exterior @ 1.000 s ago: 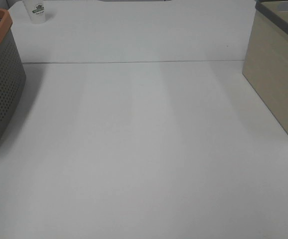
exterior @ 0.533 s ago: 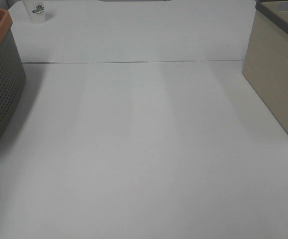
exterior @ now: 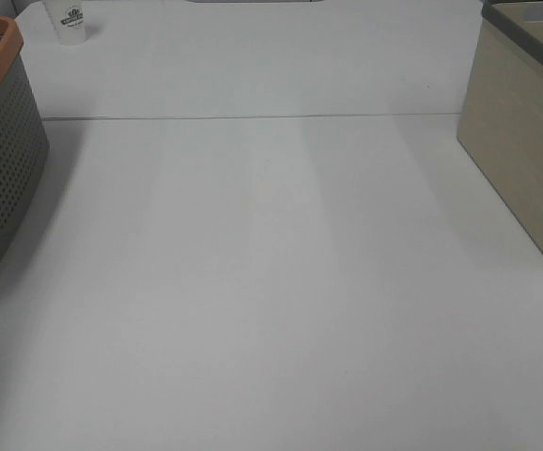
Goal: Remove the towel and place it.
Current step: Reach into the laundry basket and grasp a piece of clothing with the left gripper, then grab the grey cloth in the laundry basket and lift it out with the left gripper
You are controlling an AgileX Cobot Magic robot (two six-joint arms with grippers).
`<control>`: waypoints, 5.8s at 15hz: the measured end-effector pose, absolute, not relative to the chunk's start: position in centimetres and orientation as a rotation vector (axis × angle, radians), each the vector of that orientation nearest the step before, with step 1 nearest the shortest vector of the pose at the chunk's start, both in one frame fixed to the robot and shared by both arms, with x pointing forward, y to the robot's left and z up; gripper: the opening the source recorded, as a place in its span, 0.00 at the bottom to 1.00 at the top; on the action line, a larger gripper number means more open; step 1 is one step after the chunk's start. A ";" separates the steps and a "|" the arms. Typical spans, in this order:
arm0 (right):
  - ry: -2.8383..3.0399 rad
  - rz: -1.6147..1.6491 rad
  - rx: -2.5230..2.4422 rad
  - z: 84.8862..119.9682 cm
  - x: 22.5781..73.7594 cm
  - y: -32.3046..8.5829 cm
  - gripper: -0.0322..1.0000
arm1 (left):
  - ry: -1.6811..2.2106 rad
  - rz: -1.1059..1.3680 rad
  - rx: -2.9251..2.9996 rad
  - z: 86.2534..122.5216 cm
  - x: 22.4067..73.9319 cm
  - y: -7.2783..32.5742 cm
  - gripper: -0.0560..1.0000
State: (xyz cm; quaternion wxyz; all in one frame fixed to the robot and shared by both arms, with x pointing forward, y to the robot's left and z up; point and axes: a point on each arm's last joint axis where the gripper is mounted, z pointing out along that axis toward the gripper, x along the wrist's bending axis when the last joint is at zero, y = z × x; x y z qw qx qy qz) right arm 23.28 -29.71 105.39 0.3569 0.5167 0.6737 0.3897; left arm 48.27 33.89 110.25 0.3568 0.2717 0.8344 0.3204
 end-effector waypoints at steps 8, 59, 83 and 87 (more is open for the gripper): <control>1.739 1.006 1.334 105.4 23.3 -29.7 0.75 | 2.364 0.626 0.299 102.3 54.6 38.7 0.75; 1.713 0.994 1.361 105.4 23.3 -29.9 0.75 | 2.287 0.488 0.271 100.8 58.8 36.6 0.65; 1.712 0.995 1.363 105.4 23.3 -29.9 0.75 | 2.383 0.454 0.112 96.9 62.9 37.6 0.62; 1.711 0.995 1.364 105.4 23.3 -29.9 0.75 | 2.422 0.440 0.124 95.1 63.3 37.6 0.60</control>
